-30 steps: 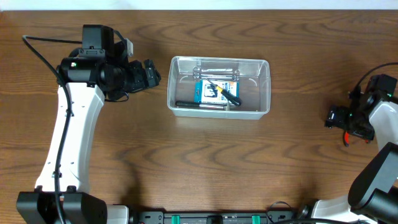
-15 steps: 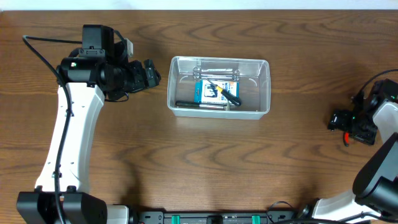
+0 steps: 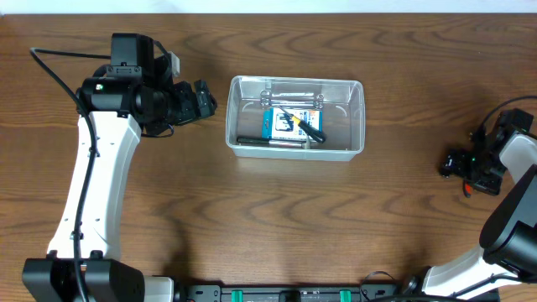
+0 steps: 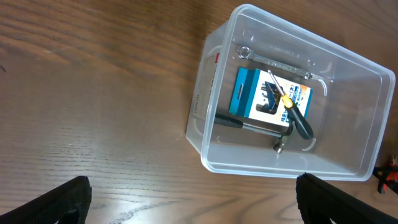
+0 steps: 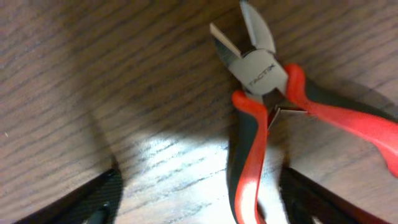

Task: Pack container
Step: 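Move right gripper to the red-handled pliers and grasp them, then carry the pliers into the container and release them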

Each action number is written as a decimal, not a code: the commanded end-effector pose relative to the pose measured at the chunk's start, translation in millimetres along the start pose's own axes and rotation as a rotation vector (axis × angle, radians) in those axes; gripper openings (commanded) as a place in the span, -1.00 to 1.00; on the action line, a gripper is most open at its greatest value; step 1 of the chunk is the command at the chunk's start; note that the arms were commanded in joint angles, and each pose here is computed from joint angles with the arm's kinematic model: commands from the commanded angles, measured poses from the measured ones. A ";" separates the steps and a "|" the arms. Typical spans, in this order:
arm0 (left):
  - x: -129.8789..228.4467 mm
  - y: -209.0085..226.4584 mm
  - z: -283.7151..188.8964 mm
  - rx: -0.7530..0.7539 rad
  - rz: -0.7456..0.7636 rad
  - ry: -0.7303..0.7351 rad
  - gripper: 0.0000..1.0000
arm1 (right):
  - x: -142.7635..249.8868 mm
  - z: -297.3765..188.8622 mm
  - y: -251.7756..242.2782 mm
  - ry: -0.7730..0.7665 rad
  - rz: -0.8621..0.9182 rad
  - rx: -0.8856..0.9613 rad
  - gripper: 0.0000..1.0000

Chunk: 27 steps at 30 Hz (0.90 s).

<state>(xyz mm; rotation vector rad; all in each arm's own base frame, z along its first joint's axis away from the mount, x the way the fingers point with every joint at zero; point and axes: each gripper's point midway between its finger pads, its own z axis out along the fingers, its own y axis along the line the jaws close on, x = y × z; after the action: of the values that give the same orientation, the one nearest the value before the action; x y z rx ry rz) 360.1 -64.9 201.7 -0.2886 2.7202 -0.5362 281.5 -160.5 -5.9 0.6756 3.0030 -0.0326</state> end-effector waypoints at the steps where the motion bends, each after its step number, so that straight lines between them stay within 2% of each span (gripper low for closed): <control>1: 0.1 0.3 -2.1 -0.007 0.004 -0.006 0.96 | 7.6 14.5 -0.5 0.042 0.009 -0.014 0.34; 4: 0.1 0.3 -2.1 -0.007 0.004 -0.006 0.96 | 6.6 14.4 -0.7 0.038 0.012 -0.013 -0.15; 12: 0.1 0.3 -2.1 -0.007 0.004 -0.006 0.96 | 9.1 13.9 -0.5 0.048 0.047 -0.013 -0.76; 17: 0.1 0.3 -2.1 -0.007 0.004 -0.006 0.96 | 10.7 12.9 1.4 0.057 0.048 -0.024 -0.97; 23: 0.1 0.3 -2.1 -0.007 0.004 -0.006 0.96 | 2.2 -2.5 8.8 0.065 0.048 -0.069 -0.98; 27: 0.1 0.3 -2.1 -0.007 0.004 -0.006 0.96 | -22.7 -27.8 12.8 0.019 0.040 -0.090 -0.98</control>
<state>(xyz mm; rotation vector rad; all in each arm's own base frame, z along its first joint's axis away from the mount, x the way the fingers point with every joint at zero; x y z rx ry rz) 360.1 -64.9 201.7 -0.2886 2.7202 -0.5362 278.9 -150.7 5.0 0.7490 3.0640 0.0881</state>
